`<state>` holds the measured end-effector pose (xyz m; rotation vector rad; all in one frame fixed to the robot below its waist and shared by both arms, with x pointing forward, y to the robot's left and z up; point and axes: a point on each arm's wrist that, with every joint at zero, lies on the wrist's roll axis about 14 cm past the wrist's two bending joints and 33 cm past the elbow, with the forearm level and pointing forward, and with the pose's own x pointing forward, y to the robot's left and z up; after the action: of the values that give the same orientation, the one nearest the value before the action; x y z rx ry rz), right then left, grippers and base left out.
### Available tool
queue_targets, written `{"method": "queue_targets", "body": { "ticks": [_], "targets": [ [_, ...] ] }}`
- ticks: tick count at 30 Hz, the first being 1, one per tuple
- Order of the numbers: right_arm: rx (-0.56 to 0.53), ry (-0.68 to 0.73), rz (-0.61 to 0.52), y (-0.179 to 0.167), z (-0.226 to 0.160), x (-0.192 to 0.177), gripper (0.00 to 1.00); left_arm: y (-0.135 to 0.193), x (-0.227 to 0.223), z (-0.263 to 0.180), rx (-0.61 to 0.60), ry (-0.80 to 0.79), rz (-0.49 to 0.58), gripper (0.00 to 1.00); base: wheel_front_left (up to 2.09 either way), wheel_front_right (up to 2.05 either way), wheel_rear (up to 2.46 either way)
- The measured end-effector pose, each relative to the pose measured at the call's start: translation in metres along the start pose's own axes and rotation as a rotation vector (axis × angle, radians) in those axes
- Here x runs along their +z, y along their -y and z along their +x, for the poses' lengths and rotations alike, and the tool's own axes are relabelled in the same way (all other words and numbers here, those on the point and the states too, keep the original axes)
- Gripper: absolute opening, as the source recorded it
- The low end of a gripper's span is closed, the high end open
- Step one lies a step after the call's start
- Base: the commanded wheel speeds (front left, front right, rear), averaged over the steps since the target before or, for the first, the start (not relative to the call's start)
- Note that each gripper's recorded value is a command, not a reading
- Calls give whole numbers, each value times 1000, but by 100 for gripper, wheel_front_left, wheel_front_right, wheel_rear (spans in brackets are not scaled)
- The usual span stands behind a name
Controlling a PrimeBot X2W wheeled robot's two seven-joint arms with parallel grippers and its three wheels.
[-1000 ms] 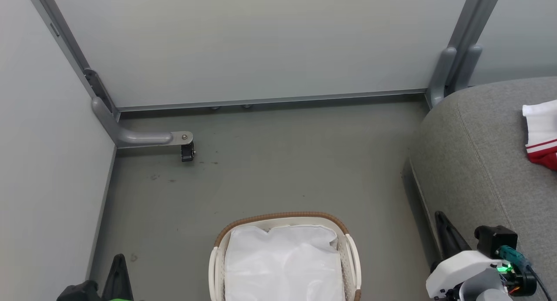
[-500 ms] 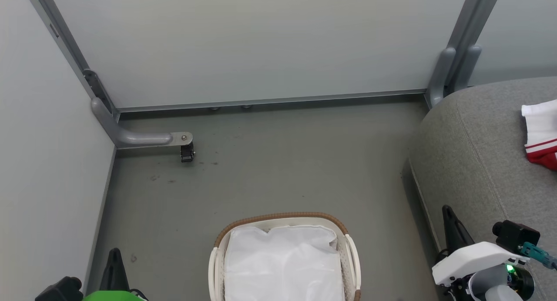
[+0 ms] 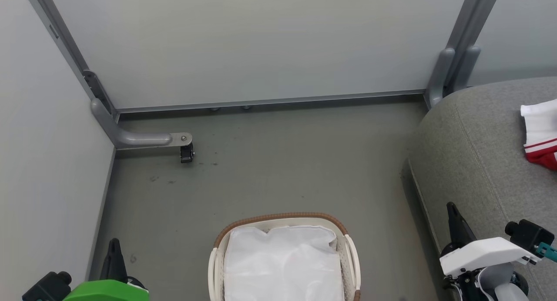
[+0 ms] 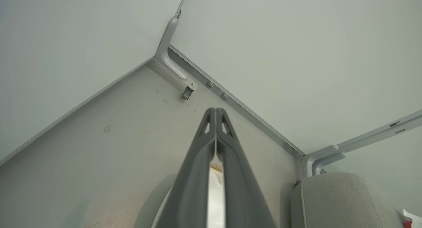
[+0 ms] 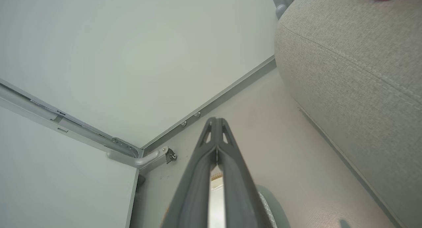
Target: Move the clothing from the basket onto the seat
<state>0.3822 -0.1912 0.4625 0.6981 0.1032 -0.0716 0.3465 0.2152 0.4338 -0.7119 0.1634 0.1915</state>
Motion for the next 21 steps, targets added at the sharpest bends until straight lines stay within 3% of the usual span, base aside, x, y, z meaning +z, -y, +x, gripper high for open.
{"method": "queue_targets", "body": {
  "ticks": [21],
  "targets": [
    [2, 9, 271, -3, 1, 9, 0, 15, 10, 8, -38, -2, -264, 0, 0, 0, 0]
  ]
}}
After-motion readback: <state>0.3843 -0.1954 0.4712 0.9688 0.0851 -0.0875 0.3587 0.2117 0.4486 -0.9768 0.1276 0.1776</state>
